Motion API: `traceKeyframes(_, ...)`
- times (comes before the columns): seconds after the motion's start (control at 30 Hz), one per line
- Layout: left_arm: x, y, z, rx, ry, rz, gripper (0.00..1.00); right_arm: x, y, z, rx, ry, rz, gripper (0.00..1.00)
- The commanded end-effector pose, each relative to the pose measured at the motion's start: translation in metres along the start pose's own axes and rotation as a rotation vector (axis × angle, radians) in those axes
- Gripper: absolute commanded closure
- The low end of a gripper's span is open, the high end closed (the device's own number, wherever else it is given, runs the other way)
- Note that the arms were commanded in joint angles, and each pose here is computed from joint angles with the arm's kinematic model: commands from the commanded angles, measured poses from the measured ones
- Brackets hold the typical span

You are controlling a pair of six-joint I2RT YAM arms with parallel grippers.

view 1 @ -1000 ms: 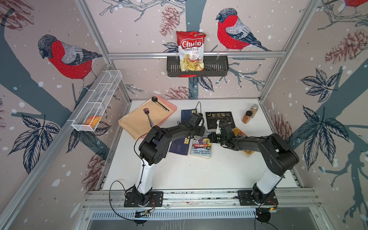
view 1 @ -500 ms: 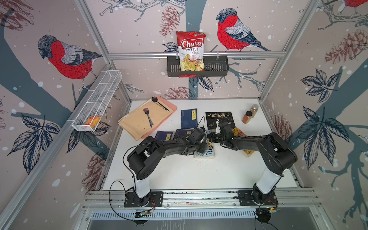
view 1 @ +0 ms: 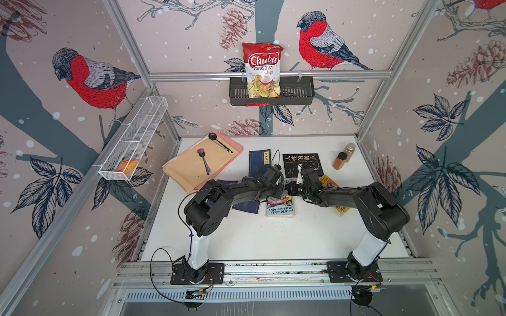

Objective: Wipe the cover of the book
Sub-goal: Wipe the dirt from the cover of the book.

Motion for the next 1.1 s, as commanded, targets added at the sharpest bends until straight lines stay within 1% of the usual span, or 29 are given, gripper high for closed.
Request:
traceKeyframes(0.0,0.056,0.012,-0.024,0.04,0.011,0.166,1.0,0.023,0.002,-0.028,0.137,-0.026,0.095,0.87)
traceKeyframes(0.03,0.07,0.015,-0.027,0.048,0.019,0.188,1.0,0.023,0.002,-0.028,0.138,-0.027,0.097,0.87)
traceKeyframes(0.07,0.075,0.019,-0.029,0.058,0.026,0.188,1.0,0.023,0.003,-0.028,0.138,-0.026,0.098,0.87)
traceKeyframes(0.13,0.074,0.023,-0.028,0.054,0.036,0.17,1.0,0.024,0.003,-0.029,0.139,-0.026,0.099,0.87)
traceKeyframes(0.2,0.065,0.018,-0.018,0.031,0.03,0.158,1.0,0.024,0.004,-0.029,0.14,-0.022,0.099,0.87)
traceKeyframes(0.27,0.051,0.005,-0.004,0.018,0.03,0.157,1.0,0.023,0.005,-0.029,0.142,-0.024,0.097,0.87)
traceKeyframes(0.4,0.009,-0.023,0.031,-0.019,0.048,0.116,1.0,0.022,0.006,-0.029,0.14,-0.028,0.091,0.87)
traceKeyframes(0.5,-0.021,-0.034,0.044,-0.033,0.041,0.084,1.0,0.023,0.005,-0.029,0.137,-0.03,0.093,0.87)
traceKeyframes(0.6,-0.032,-0.038,0.056,-0.068,0.036,0.094,1.0,0.023,0.006,-0.029,0.131,-0.031,0.092,0.87)
traceKeyframes(0.73,-0.034,-0.028,0.056,-0.059,0.034,0.073,1.0,0.022,0.007,-0.027,0.118,-0.025,0.085,0.87)
traceKeyframes(0.77,-0.035,-0.023,0.054,-0.048,0.034,0.062,1.0,0.021,0.009,-0.024,0.108,-0.019,0.081,0.85)
traceKeyframes(0.8,-0.036,-0.018,0.053,-0.04,0.037,0.052,1.0,0.02,0.011,-0.022,0.096,-0.016,0.073,0.81)
traceKeyframes(0.97,-0.047,0.007,0.041,0.02,0.036,-0.009,1.0,0.009,0.029,-0.008,0.06,0.005,0.022,0.56)
traceKeyframes(1.0,-0.05,0.011,0.038,0.039,0.036,-0.019,1.0,0.007,0.033,-0.007,0.065,0.01,0.012,0.53)
traceKeyframes(1.07,-0.054,0.017,0.03,0.07,0.03,-0.029,1.0,0.003,0.041,-0.004,0.073,0.019,-0.005,0.49)
Point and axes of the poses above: each gripper's point midway between its finger pads, its own y axis back along the fingers, its own z axis along the line the jaws close on, x = y × z, the point moved 5 cm from there along y, back along the fingers, and after that the axes turned 12 degrees about -y, right-handed, at the moved point
